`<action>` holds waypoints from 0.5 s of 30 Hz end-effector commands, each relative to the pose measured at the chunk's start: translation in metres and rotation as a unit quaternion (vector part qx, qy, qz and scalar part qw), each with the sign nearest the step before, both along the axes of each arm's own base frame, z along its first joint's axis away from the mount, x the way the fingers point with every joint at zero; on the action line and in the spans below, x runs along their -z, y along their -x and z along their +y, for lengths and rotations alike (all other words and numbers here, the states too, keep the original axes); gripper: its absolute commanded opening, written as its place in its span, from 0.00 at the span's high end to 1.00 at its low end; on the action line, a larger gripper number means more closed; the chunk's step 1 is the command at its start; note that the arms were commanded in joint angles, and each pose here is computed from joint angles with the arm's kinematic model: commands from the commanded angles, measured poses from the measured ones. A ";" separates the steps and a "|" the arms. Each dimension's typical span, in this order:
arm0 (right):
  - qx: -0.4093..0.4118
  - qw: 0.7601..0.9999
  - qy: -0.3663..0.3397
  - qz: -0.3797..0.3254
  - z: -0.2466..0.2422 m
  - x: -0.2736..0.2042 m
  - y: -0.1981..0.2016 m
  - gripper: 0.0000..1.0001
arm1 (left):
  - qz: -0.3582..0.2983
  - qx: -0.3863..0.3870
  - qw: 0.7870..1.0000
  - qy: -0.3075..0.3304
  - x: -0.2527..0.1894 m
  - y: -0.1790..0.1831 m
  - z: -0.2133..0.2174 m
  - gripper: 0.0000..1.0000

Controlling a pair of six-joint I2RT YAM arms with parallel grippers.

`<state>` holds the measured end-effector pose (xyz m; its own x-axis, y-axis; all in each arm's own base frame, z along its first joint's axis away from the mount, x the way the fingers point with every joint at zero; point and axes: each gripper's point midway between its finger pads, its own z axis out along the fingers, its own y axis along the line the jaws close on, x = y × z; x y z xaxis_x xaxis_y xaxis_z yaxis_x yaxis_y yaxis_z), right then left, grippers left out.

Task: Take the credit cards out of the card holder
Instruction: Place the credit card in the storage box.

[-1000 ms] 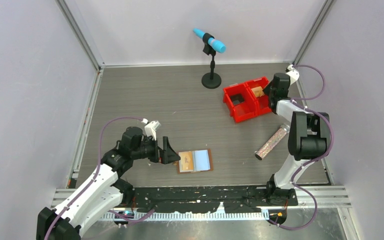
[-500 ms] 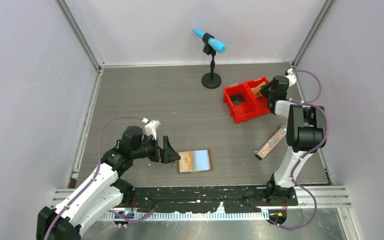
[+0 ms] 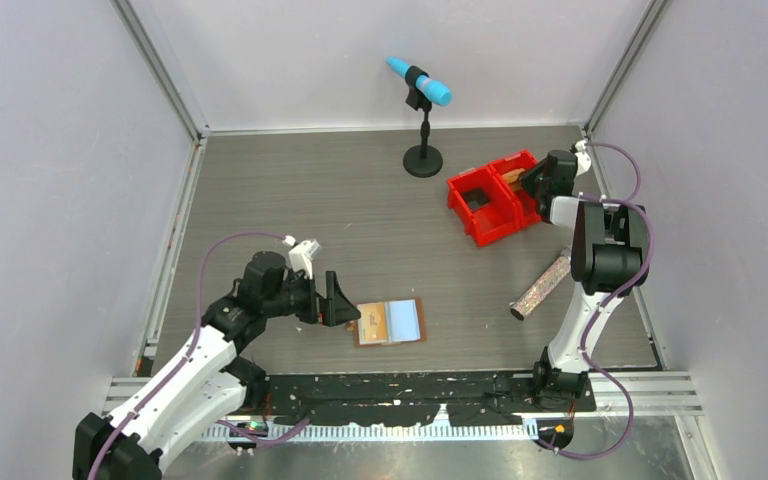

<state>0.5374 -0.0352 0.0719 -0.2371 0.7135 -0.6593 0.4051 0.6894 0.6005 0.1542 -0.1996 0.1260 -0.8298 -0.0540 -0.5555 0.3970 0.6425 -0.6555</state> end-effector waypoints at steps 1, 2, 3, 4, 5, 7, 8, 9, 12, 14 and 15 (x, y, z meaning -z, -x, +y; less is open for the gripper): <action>0.007 1.000 -0.005 -0.015 -0.005 -0.016 -0.010 0.72 | -0.025 0.002 1.000 0.009 -0.020 -0.006 -0.003 0.01; 0.005 1.000 -0.003 -0.012 -0.006 -0.017 -0.010 0.71 | -0.024 0.003 1.000 0.010 -0.020 -0.006 -0.003 0.01; 0.005 1.000 -0.001 -0.011 -0.006 -0.019 -0.010 0.70 | -0.023 0.003 1.000 0.010 -0.019 -0.006 -0.003 0.01; 0.003 1.000 0.003 -0.010 -0.007 -0.021 -0.010 0.68 | -0.024 0.003 1.000 0.010 -0.019 -0.006 -0.003 0.01; 0.001 1.000 0.006 -0.008 -0.007 -0.022 -0.010 0.68 | -0.023 0.002 1.000 0.010 -0.019 -0.006 -0.003 0.01; -0.005 1.000 0.011 0.002 -0.006 -0.024 -0.009 0.65 | -0.022 0.003 1.000 0.010 -0.019 -0.006 -0.004 0.01; -0.007 1.000 0.013 0.000 -0.006 -0.028 -0.012 0.64 | -0.021 0.003 1.000 0.011 -0.019 -0.006 -0.004 0.01; -0.010 1.000 0.016 0.006 -0.006 -0.030 -0.012 0.63 | -0.022 0.003 1.000 0.011 -0.019 -0.006 -0.004 0.01; -0.015 1.000 0.024 0.009 -0.007 -0.037 -0.012 0.62 | -0.023 0.001 1.000 0.012 -0.020 -0.007 -0.004 0.01; -0.038 0.999 0.023 0.004 0.000 -0.046 -0.011 0.61 | -0.021 -0.006 1.000 0.008 -0.019 -0.007 -0.003 0.01; -0.045 0.999 0.026 0.005 0.002 -0.050 -0.010 0.61 | -0.020 -0.011 1.000 0.007 -0.019 -0.008 -0.001 0.01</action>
